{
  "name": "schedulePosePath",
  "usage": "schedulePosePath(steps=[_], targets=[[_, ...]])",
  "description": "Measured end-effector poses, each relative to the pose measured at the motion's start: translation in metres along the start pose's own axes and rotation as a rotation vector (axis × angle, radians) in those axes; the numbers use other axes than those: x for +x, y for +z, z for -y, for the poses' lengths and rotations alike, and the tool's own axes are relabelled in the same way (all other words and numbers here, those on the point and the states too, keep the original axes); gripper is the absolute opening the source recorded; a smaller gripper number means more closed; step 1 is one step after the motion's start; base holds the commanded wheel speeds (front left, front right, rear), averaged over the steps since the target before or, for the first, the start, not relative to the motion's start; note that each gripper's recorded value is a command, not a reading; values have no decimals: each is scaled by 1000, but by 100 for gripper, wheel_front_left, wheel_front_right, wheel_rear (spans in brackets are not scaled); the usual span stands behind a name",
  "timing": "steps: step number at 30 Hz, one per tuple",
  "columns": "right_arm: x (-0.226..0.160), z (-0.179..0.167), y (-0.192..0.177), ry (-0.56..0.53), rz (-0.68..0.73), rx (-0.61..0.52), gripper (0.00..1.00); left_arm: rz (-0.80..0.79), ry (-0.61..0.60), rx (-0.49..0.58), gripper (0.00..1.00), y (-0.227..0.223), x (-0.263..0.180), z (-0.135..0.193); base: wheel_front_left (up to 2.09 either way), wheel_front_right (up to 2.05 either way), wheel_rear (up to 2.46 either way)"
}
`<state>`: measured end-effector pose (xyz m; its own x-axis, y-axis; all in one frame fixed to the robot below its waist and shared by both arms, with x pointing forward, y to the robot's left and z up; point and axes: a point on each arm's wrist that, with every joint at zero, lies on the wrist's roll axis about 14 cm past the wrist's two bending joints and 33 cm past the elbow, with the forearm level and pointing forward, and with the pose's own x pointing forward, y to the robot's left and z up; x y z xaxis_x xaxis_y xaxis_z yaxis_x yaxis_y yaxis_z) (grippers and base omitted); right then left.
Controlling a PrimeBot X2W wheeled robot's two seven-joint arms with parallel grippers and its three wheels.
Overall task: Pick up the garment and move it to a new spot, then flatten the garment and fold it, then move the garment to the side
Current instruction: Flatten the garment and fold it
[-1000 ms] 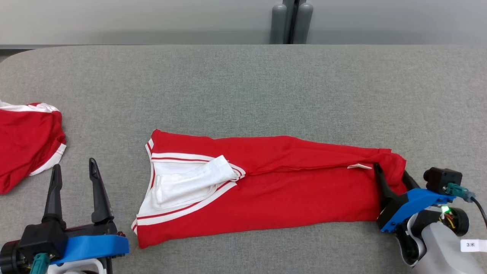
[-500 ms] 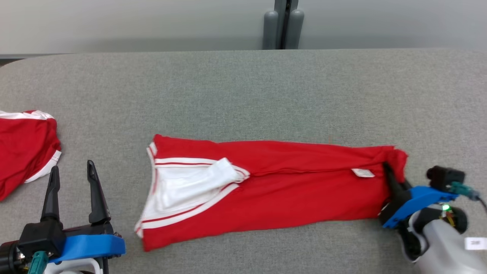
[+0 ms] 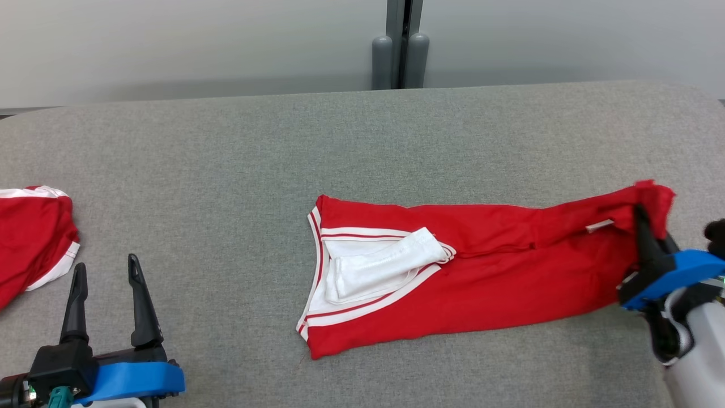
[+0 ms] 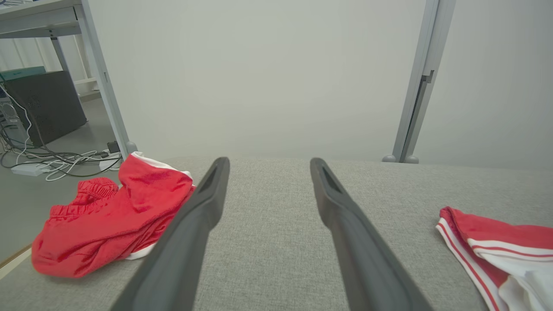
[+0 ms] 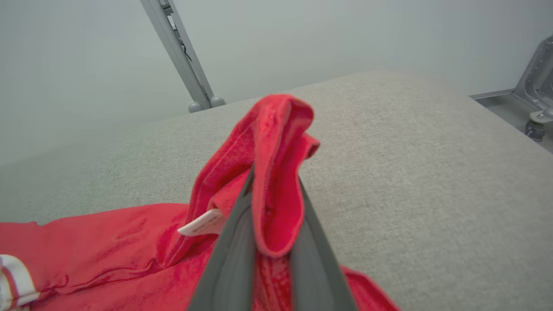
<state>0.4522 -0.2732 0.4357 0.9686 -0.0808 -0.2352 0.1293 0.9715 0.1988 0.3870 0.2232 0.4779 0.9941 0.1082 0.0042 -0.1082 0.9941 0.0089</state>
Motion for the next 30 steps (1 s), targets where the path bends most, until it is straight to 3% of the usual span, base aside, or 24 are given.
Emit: schedulePosePath(steps=[14,30], targets=[[-12,-174,-3,403,-10,160,0,-13,15,-13,100,-4,-1,-5,0,0,0],[-34,-282,-23,675,-87,229,0,-15,29,-25,100,-4,-3,-10,0,0,0]])
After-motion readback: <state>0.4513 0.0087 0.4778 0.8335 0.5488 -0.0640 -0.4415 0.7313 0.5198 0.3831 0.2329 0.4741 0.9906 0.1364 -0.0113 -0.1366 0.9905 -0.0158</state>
